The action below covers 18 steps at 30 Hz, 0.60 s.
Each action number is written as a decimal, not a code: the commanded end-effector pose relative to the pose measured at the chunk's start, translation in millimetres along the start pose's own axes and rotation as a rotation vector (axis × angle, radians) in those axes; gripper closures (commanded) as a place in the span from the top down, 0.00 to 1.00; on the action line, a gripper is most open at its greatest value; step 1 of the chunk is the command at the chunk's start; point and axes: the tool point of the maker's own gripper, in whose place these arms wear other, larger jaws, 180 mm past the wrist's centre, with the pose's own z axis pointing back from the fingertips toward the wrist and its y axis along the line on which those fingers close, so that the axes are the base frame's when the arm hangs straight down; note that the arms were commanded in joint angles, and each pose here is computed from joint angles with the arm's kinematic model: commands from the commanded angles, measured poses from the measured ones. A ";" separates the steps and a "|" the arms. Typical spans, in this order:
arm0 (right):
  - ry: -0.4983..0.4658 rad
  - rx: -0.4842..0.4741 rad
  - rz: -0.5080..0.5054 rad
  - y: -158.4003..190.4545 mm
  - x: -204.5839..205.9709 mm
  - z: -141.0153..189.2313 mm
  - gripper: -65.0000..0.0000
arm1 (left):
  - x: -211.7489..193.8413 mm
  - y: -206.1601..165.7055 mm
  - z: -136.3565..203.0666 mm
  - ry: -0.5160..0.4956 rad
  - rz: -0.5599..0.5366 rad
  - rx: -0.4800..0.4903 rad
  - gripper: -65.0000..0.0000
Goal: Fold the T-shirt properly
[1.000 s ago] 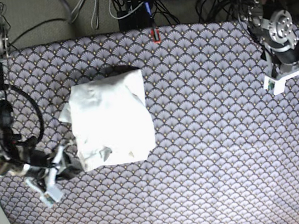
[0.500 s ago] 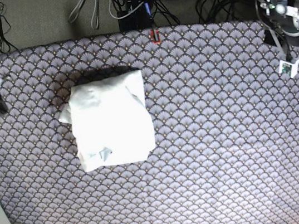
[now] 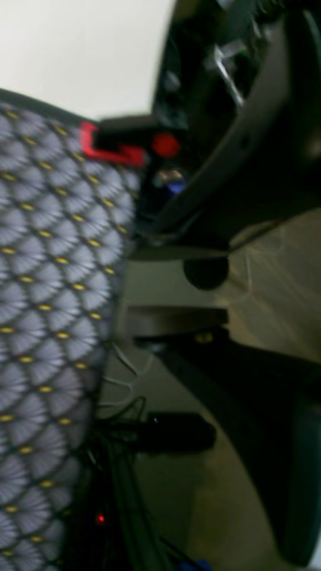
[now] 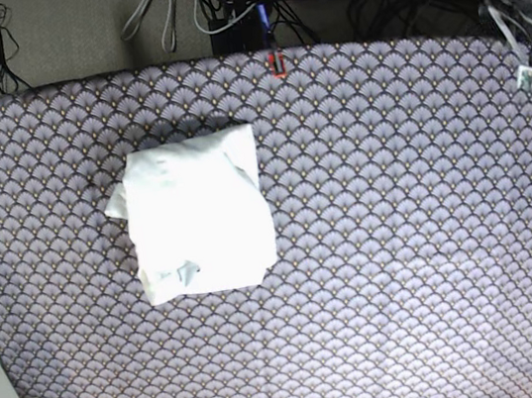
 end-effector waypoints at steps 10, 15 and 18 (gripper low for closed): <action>0.193 0.148 -0.151 40.3 -85.3 -34.1 0.28 | -54.9 -23.6 6.3 0.096 -0.085 -0.068 1.00; 0.240 0.192 -0.177 62.1 -129.2 -62.1 0.25 | -77.0 -51.9 15.7 0.147 -0.057 -0.132 1.00; 0.279 0.259 -0.225 89.2 -162.8 -79.1 0.20 | -92.7 -79.5 25.9 0.180 -0.097 -0.234 1.00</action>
